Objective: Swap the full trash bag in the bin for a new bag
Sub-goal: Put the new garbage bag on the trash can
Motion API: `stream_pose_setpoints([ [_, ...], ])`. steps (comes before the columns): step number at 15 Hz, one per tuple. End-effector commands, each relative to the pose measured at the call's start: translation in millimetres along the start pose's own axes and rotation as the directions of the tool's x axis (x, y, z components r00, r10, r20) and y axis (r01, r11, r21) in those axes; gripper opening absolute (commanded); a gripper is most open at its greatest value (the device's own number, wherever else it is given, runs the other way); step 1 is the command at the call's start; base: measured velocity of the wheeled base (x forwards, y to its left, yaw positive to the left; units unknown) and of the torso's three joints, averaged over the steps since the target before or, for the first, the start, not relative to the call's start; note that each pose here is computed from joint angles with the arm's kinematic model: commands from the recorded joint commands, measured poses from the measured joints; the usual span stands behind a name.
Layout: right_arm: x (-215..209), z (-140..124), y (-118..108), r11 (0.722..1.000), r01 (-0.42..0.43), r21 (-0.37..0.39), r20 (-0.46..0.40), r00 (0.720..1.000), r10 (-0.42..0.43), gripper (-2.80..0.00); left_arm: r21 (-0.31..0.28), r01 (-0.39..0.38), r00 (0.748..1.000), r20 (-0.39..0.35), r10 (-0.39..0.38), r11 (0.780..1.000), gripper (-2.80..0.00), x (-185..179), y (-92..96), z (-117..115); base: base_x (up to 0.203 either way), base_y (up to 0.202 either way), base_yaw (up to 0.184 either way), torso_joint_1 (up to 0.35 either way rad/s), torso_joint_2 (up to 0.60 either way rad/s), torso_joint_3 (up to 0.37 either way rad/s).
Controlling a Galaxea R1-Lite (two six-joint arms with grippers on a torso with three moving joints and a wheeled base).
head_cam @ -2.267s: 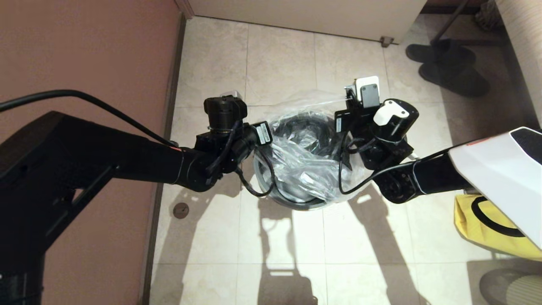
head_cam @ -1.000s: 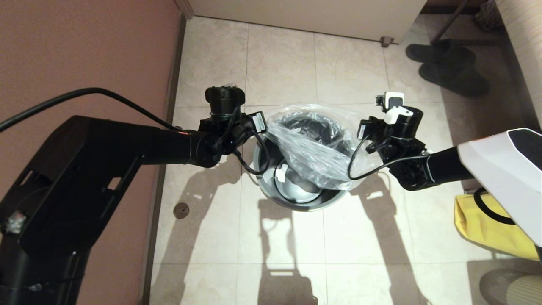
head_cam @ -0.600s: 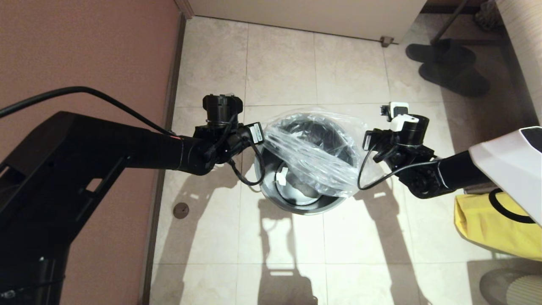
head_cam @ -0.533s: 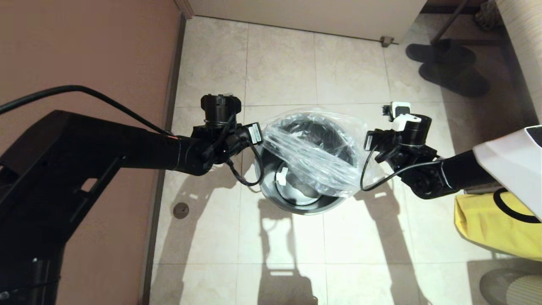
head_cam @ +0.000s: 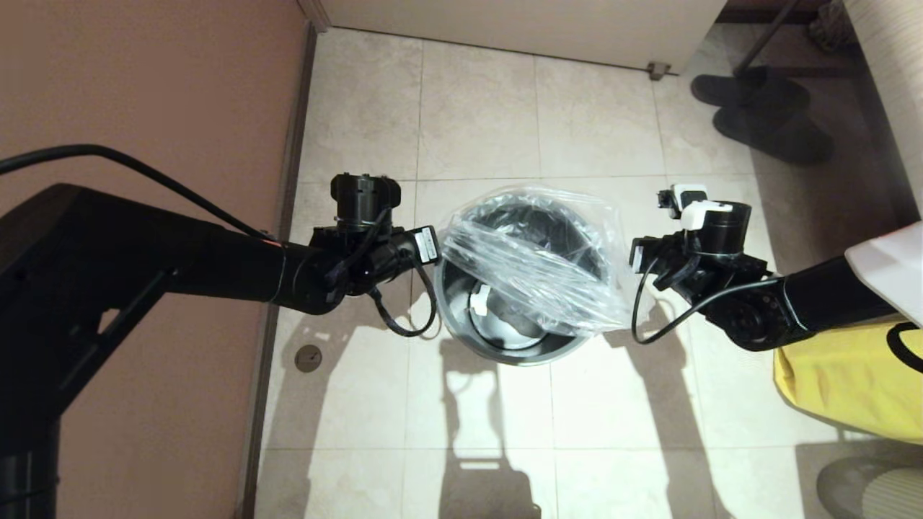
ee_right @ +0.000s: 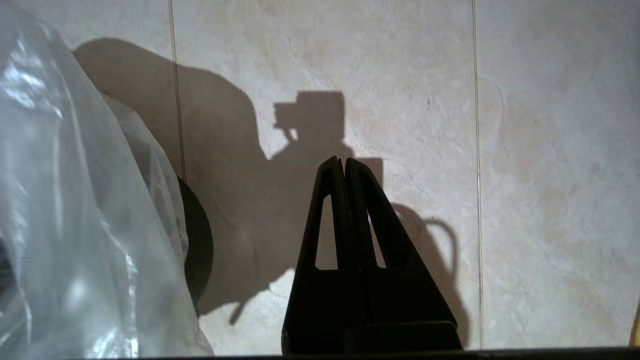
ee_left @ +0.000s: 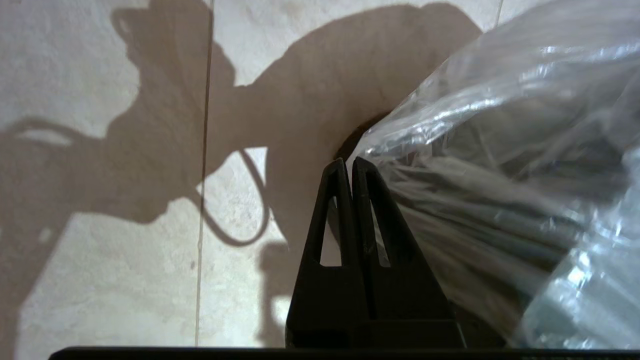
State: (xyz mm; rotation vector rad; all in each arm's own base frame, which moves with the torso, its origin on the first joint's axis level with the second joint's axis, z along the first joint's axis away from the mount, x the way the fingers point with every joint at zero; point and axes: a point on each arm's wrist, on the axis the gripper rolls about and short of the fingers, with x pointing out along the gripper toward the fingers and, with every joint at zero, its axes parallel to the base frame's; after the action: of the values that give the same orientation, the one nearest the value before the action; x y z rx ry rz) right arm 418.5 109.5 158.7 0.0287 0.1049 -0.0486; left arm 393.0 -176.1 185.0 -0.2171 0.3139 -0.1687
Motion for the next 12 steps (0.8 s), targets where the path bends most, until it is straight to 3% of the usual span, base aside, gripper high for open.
stream_pose_setpoints([
  [1, -2.5, -9.9, -1.0, 1.0, -0.001, -0.01, -0.031, 1.0, 0.0, -2.8, 0.0, 0.004, 1.0, -0.012, -0.004, 1.0, -2.8, -1.8, 1.1, -2.9, 0.0, 0.0, 0.0, 0.0, 0.0, 0.0],
  [5, -6.8, -25.4, 3.0, 0.999, -0.023, 0.036, -0.083, 0.996, 0.026, -2.8, -0.013, 0.005, 1.0, -0.026, -0.005, 1.0, -2.8, -3.8, 2.5, -6.3, 0.0, 0.0, 0.0, 0.0, 0.0, 0.0],
  [12, -22.0, -44.7, 8.4, 0.998, -0.05, 0.049, -0.159, 0.986, 0.058, -2.8, 0.002, 0.006, 0.996, -0.084, -0.005, 1.0, -2.8, -17.6, 6.5, -27.6, 0.0, 0.0, 0.0, 0.0, 0.0, 0.0],
])
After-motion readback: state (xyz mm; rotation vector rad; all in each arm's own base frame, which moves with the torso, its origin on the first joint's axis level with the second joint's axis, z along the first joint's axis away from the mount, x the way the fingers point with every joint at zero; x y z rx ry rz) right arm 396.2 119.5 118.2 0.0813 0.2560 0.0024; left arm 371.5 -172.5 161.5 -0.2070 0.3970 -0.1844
